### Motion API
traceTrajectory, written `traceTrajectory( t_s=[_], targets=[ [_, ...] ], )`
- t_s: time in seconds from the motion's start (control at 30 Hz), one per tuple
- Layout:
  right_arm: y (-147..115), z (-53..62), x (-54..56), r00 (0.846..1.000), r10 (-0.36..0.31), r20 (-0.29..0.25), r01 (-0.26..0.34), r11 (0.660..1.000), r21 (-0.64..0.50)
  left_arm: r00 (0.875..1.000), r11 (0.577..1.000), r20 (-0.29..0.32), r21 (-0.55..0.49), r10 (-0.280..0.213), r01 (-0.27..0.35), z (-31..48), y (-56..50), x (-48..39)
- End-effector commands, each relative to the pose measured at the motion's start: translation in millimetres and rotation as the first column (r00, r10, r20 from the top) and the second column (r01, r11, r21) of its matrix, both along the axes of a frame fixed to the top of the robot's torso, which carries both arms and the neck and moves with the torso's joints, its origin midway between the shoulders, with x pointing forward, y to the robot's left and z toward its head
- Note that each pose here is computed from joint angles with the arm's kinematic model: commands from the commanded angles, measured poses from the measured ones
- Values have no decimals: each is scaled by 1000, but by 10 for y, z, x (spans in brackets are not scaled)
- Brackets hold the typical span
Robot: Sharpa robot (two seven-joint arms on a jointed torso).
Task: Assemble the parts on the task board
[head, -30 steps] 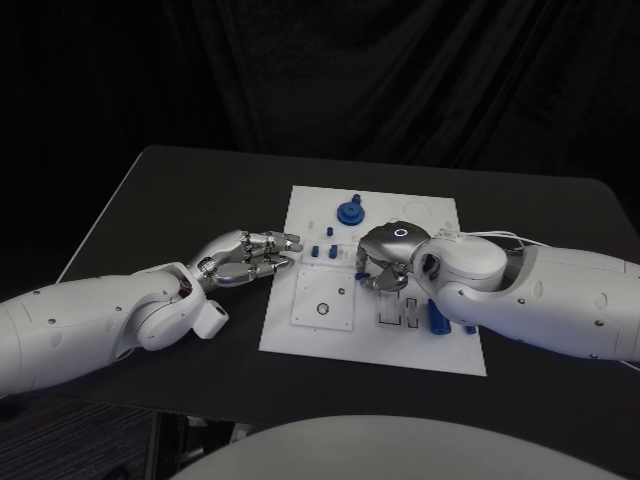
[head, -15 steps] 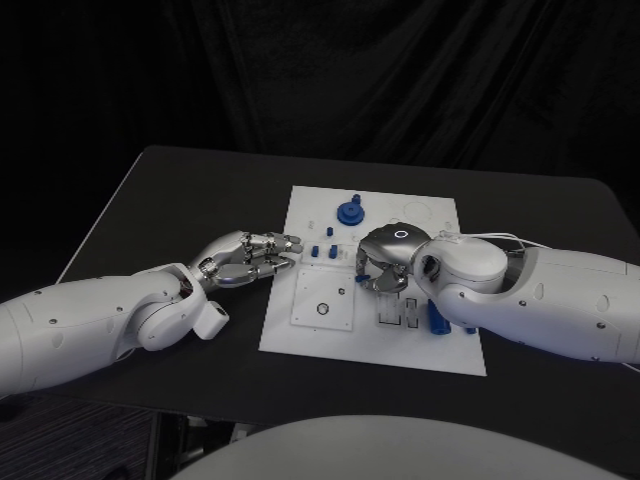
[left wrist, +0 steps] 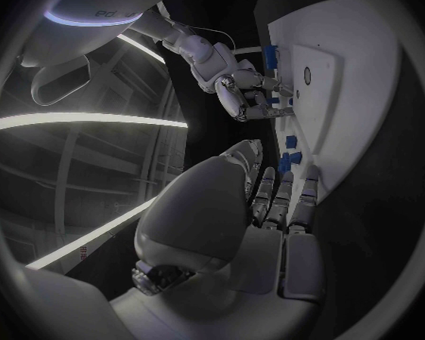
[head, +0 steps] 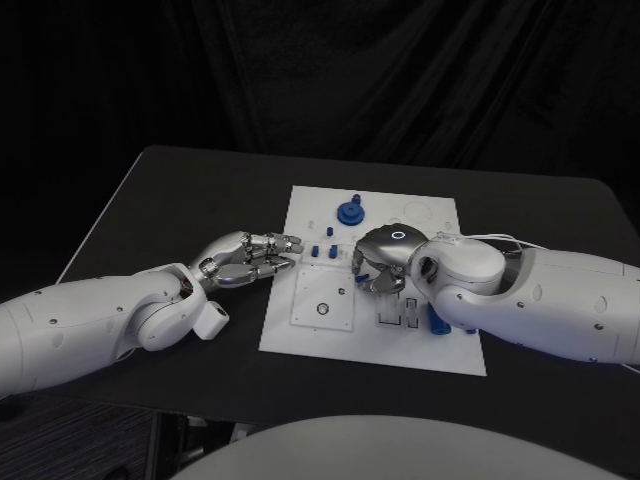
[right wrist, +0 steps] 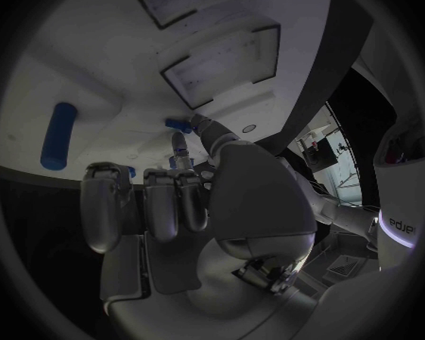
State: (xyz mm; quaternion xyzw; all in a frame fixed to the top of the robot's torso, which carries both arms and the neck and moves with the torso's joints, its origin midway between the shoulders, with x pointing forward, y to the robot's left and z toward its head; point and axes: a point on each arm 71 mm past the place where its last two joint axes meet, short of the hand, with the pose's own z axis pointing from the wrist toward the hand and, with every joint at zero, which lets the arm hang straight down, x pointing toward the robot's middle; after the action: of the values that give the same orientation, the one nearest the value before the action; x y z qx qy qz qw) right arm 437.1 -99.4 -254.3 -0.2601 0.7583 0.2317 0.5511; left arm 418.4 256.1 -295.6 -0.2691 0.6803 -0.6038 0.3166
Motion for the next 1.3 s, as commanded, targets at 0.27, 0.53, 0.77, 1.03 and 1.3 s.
traceTrajectory(
  t_s=[0.27, 0.53, 0.77, 1.03, 1.3],
  targets=[
    [24, -17, -4, 1000, 7, -4, -7, 1000, -6, 1000, 1000, -5, -16, -8, 8, 0, -15, -14],
    [18, -32, -3, 1000, 8, -14, -8, 1000, -20, 1000, 1000, -6, -16, -9, 9, -1, -16, -14],
    [6, -39, -2, 1000, 5, -18, -5, 1000, -27, 1000, 1000, -8, -15, -10, 10, -3, -16, -13],
    [-19, -23, 1, 1000, 4, -4, -4, 1000, -5, 1000, 1000, -10, -15, -11, 10, -6, -18, -14],
    [-58, 49, -13, 999, 21, 41, -24, 997, 69, 1000, 1000, -3, -17, -7, 7, -3, -19, -17]
  ],
)
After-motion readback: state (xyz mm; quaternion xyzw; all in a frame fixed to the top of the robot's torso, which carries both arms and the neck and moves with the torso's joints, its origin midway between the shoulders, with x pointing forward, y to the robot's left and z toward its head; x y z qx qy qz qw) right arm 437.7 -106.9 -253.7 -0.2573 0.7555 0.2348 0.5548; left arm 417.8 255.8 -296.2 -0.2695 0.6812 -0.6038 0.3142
